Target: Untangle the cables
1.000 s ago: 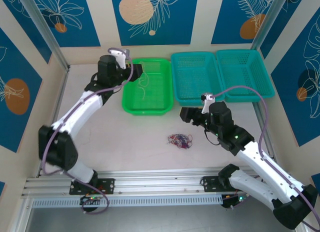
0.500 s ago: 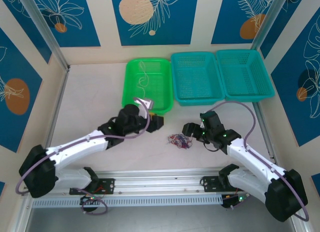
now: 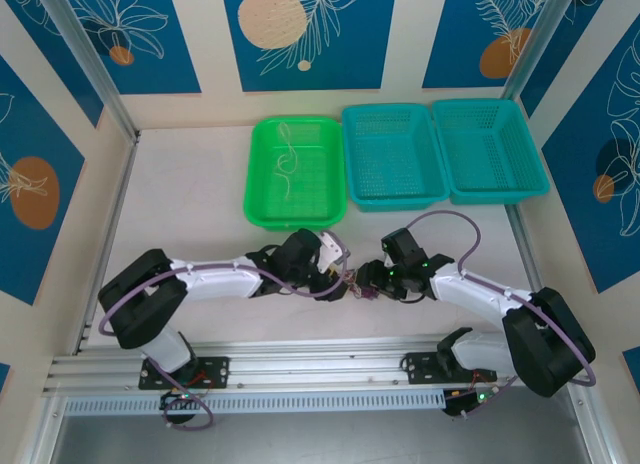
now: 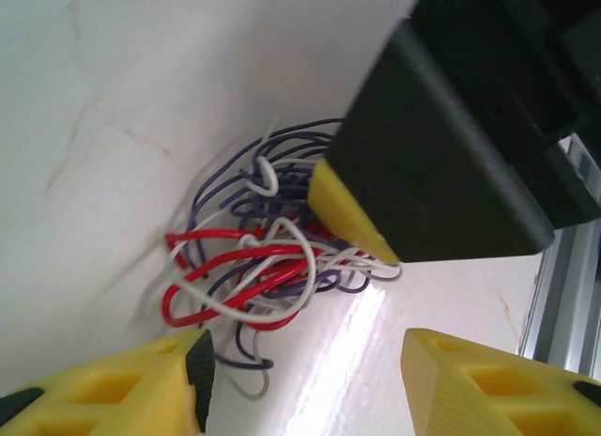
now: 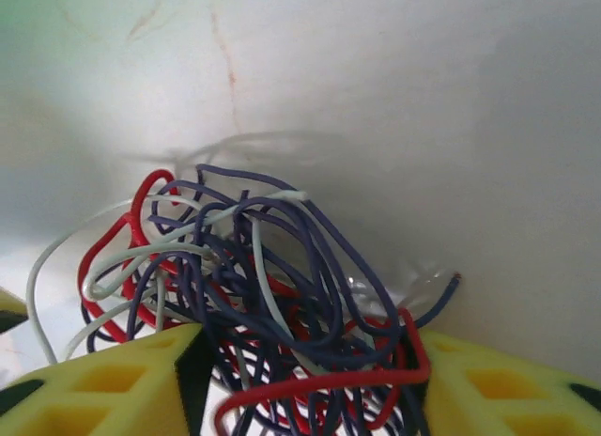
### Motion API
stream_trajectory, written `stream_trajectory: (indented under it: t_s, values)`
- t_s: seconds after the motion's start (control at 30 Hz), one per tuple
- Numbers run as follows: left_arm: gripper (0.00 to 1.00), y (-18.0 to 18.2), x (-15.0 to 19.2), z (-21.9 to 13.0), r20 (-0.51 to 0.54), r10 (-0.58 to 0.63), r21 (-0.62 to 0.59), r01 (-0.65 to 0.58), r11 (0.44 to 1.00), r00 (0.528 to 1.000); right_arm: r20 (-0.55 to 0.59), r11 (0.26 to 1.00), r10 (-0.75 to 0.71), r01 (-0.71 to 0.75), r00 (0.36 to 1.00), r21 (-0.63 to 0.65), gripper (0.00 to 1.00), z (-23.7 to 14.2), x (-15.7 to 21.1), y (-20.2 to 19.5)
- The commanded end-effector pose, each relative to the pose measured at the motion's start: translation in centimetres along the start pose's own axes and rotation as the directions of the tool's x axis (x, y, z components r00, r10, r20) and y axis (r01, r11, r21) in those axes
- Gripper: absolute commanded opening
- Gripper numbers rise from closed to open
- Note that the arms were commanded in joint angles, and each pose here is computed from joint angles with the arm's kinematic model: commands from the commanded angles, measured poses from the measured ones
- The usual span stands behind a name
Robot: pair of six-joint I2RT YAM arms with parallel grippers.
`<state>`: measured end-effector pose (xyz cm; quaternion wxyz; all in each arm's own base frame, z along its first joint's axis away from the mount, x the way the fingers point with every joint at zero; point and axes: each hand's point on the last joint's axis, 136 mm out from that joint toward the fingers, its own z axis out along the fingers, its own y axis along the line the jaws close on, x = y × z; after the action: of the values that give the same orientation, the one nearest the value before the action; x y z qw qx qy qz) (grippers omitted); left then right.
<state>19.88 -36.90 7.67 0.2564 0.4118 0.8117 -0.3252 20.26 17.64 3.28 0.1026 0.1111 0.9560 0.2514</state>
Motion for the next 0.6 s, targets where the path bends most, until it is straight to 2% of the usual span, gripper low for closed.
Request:
stream_trajectory:
  t_s: [0.0,0.23,0.33,0.43,0.57]
  values:
    - [0.56,-1.2,-1.8,0.7,0.039,0.160,0.058,-0.162,0.985,0.986,0.001,1.000,-0.013,0.013,1.000,-0.005,0.44,0.0,-0.3,0.8]
    - [0.57,0.9,-1.4,2.7,0.024,0.171,-0.021,-0.171,0.985,0.985,-0.001,0.999,-0.041,0.041,0.999,0.017,0.23,0.1,-0.3,0.8]
    - [0.54,2.0,-1.2,3.2,0.019,0.171,-0.073,-0.169,0.983,0.985,0.001,0.998,-0.053,0.053,0.999,0.018,0.20,0.0,-0.3,1.0]
    - [0.41,2.8,-1.4,3.2,0.030,0.156,-0.118,-0.152,0.981,0.987,-0.002,0.998,-0.066,0.066,0.998,0.020,0.16,0.0,-0.2,1.0]
    - [0.07,3.0,-2.1,2.6,0.089,0.134,-0.130,-0.122,0.984,0.987,0.001,0.997,-0.065,0.065,0.998,0.038,0.16,0.0,-0.1,0.6]
